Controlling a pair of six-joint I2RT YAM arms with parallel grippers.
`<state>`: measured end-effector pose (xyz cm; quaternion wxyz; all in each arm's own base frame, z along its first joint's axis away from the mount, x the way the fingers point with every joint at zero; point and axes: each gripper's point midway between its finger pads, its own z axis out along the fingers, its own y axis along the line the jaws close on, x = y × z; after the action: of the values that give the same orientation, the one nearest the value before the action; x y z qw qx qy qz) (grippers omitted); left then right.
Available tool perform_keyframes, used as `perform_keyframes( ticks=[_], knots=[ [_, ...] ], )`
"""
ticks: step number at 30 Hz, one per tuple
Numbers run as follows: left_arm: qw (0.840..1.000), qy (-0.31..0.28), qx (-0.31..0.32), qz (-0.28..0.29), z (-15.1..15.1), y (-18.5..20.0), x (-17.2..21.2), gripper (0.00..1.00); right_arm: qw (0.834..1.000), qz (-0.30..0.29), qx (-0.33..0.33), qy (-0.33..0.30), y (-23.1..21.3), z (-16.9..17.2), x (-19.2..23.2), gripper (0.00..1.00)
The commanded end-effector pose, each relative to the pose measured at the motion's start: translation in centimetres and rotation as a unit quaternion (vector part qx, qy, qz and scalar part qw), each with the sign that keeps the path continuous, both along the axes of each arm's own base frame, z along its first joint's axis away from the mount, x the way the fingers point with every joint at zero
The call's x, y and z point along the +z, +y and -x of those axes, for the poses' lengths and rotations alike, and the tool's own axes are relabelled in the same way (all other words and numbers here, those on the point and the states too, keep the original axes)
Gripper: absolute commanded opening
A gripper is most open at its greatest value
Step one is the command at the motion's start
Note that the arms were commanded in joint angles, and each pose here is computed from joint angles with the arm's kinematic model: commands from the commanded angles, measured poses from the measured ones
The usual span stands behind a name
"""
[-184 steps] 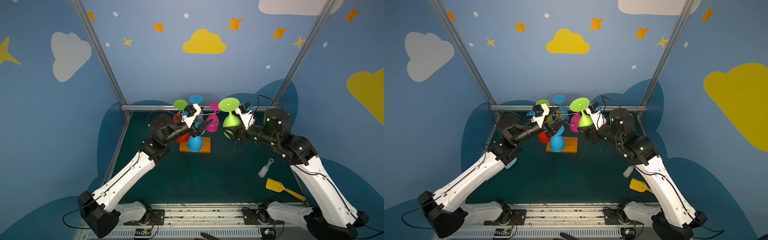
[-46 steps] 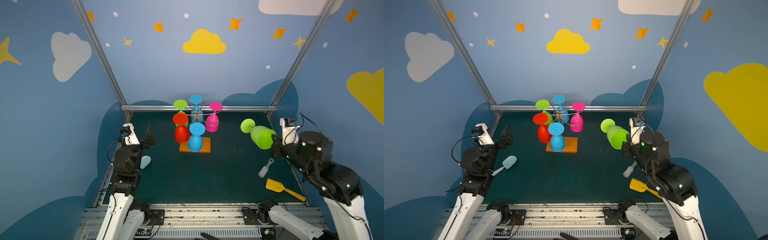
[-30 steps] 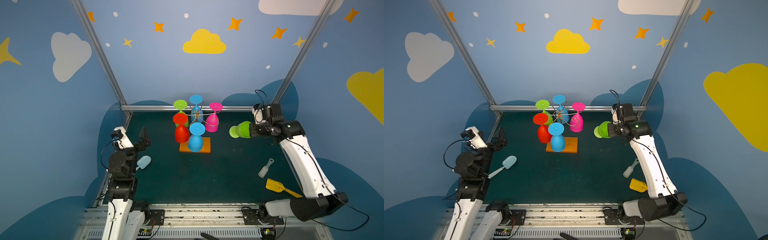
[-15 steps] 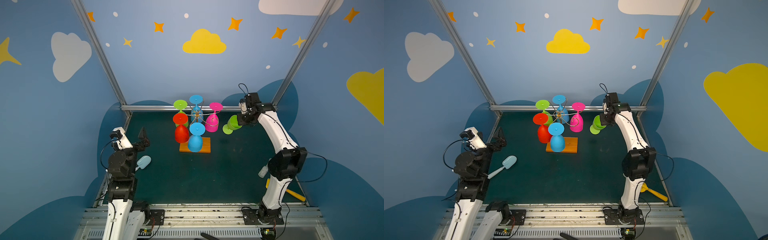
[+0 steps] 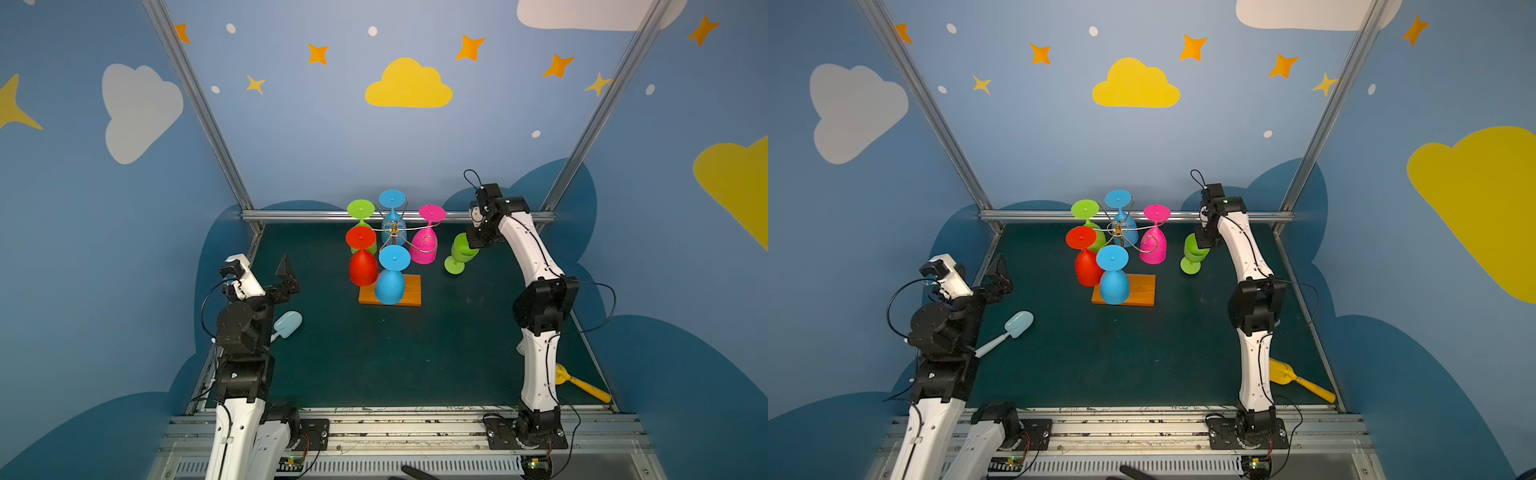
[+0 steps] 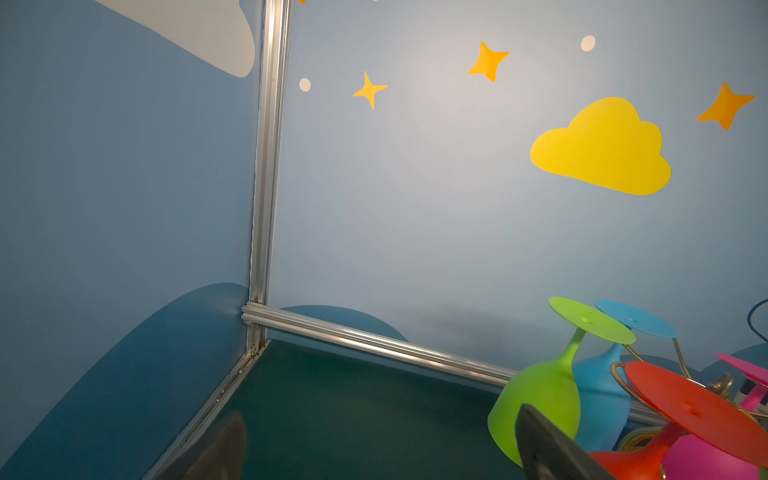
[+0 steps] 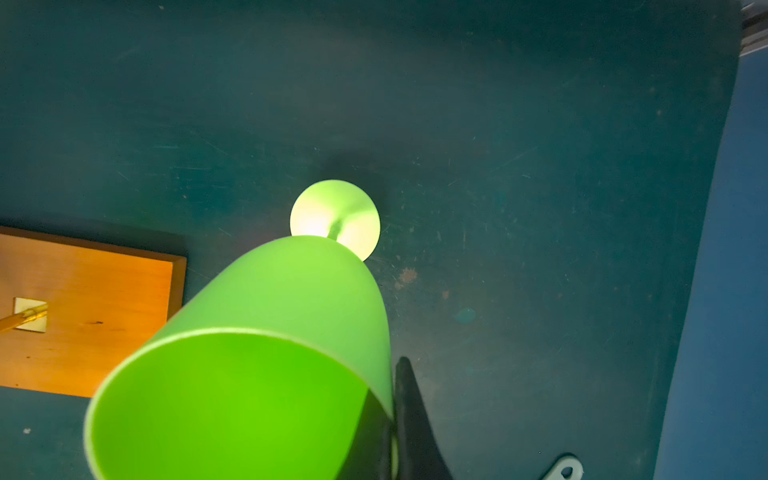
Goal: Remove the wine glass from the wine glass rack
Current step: 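Lower the lime green glass upright onto the table beside the rack with the right gripper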
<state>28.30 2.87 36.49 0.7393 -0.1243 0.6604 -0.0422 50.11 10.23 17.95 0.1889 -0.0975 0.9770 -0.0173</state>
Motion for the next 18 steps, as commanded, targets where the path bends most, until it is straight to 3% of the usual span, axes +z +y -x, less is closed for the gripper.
perform_keyframes(
  ticks=[1, 5, 10, 18],
  knots=[
    [1.000, 0.001, -0.002, 0.003, -0.1, 0.0, -0.2, 0.99, 1.000, 0.000, 0.000, 0.004, 0.0, -0.1, -0.2, 0.00],
    [1.000, 0.002, 0.000, 0.003, -0.1, 0.1, -0.3, 0.99, 1.000, -0.007, 0.001, 0.008, 0.3, -0.2, -0.5, 0.00],
    [1.000, 0.002, 0.000, 0.003, -0.1, 0.1, -0.3, 0.99, 1.000, -0.017, -0.001, -0.003, 0.4, -0.3, 0.3, 0.16],
    [1.000, 0.003, 0.001, 0.003, -0.1, 0.1, -0.3, 0.99, 0.998, -0.056, -0.016, -0.027, 0.0, -0.6, 2.4, 0.34]
  ],
)
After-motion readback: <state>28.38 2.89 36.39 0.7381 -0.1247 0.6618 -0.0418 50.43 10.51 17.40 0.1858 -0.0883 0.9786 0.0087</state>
